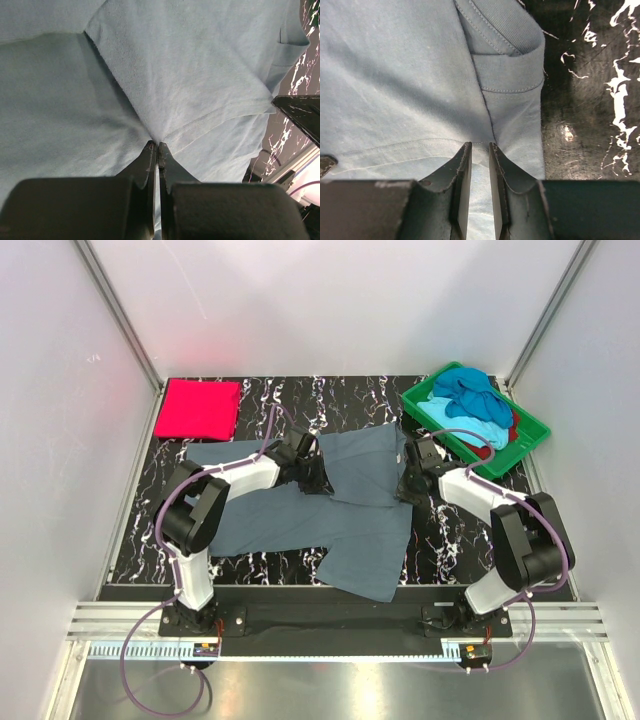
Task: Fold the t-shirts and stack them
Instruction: Fold the tshirt
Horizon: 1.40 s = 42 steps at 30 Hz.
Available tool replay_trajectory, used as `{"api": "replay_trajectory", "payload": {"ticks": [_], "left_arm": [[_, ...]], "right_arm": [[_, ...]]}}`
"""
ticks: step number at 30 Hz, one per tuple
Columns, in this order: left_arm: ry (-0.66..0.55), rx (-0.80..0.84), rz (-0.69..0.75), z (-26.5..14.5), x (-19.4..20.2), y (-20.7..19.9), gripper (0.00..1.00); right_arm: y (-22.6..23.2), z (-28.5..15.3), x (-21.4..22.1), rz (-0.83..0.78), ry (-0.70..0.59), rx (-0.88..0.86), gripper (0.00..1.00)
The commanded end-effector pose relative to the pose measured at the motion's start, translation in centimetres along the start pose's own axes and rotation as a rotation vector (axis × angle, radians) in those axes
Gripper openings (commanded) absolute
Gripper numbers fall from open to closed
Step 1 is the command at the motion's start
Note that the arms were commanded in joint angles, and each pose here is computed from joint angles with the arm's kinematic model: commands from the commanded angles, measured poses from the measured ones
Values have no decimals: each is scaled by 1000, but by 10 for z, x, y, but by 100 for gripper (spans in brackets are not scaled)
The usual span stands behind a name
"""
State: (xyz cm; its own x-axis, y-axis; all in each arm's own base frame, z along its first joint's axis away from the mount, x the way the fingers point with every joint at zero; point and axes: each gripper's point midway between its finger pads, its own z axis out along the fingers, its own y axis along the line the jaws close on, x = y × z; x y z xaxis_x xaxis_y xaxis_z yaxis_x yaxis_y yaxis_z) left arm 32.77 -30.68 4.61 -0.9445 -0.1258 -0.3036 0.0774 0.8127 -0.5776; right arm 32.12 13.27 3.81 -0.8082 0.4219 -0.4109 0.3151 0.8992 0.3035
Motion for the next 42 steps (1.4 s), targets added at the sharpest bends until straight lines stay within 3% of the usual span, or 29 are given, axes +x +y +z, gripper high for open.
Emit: {"api": "replay_trajectory", "payload": {"ticks": [1,8,11,12,13,19,29,34,36,37,40,42], "left_arm": [[-49,34,35,-9,-17,-20,0],[-52,33,40,-10,-17,-19,0],[-50,33,36,-9,-17,-19,0],[-50,31,33,-9,-17,-18,0],[-48,32,31,-9,-17,-18,0],[-58,26,38,-16,-20,-23,0],[21,-95,53,-12,-1,8,0],[31,-104,59,-7,-1,11,0],[34,-106,67,-7,-3,10,12],[39,-112,68,-8,-2,10,27],[18,-129,101,-22,-10,6,44],[-15,-140,108,-36,-17,5,48]], "right_arm": [[12,3,1,13,2,-31,27],[9,2,3,19,-3,-19,25],[9,0,1,18,-12,-23,15],[10,-1,1,15,-14,-25,1],[11,-1,0,9,-16,-28,0],[15,-10,-2,-6,-32,-54,0],[8,-24,-16,-26,-101,-11,1],[17,-23,-20,-54,-84,-22,11],[16,-25,-21,-52,-85,-20,22],[15,-27,-20,-51,-82,-15,25],[10,-45,-13,-37,-53,-3,34],[11,-62,-2,-1,-20,-17,36]]}}
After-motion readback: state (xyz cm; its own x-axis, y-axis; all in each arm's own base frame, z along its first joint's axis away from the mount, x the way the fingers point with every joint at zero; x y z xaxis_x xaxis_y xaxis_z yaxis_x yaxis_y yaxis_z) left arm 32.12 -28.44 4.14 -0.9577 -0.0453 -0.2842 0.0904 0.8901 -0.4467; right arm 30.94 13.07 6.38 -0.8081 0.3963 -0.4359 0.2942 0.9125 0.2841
